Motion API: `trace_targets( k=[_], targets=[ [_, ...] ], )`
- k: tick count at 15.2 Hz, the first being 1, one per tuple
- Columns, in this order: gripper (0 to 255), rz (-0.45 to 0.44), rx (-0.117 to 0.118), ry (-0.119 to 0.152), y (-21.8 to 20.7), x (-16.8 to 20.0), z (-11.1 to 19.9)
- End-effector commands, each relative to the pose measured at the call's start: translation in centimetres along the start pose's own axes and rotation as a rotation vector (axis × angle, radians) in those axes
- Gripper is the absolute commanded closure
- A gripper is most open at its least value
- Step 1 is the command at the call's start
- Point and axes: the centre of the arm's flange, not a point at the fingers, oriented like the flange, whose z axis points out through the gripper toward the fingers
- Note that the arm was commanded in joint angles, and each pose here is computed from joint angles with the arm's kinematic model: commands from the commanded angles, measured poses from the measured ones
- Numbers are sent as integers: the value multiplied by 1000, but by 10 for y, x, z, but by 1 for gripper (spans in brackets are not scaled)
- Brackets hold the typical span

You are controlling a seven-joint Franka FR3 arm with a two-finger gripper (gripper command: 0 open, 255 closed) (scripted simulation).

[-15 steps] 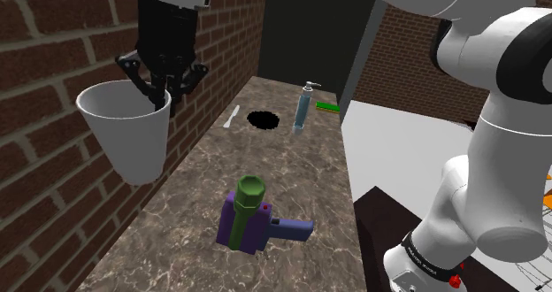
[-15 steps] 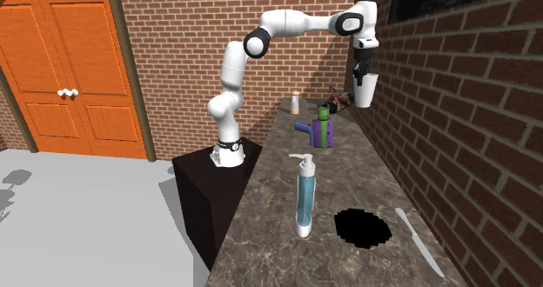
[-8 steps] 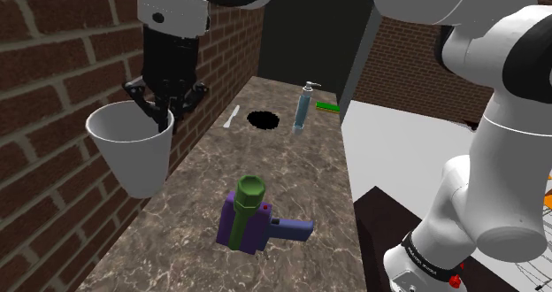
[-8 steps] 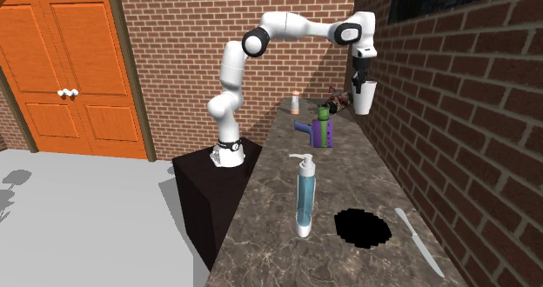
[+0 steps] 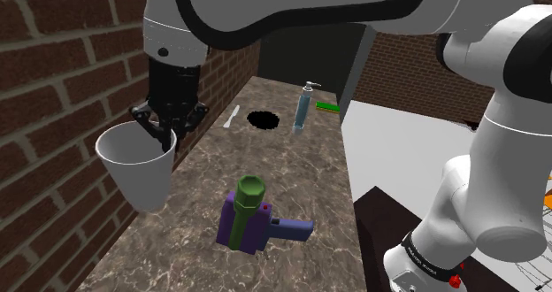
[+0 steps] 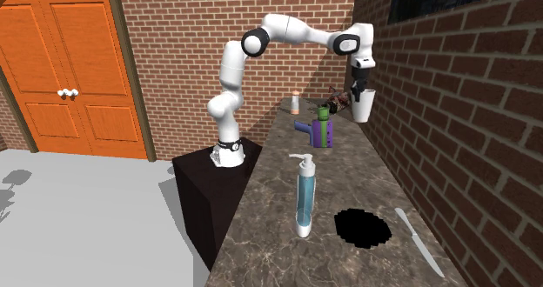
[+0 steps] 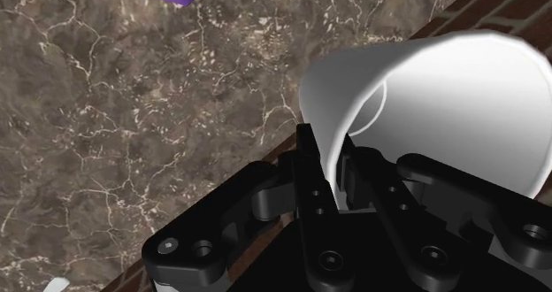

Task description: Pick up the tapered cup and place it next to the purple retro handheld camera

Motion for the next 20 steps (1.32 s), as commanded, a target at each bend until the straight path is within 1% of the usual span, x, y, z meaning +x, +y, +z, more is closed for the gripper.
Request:
trace_targets(
  k=[1,20],
  targets=[
    [255,0,1,1,1,-1,10],
    [255,0,1,1,17,-2,109]
  ],
)
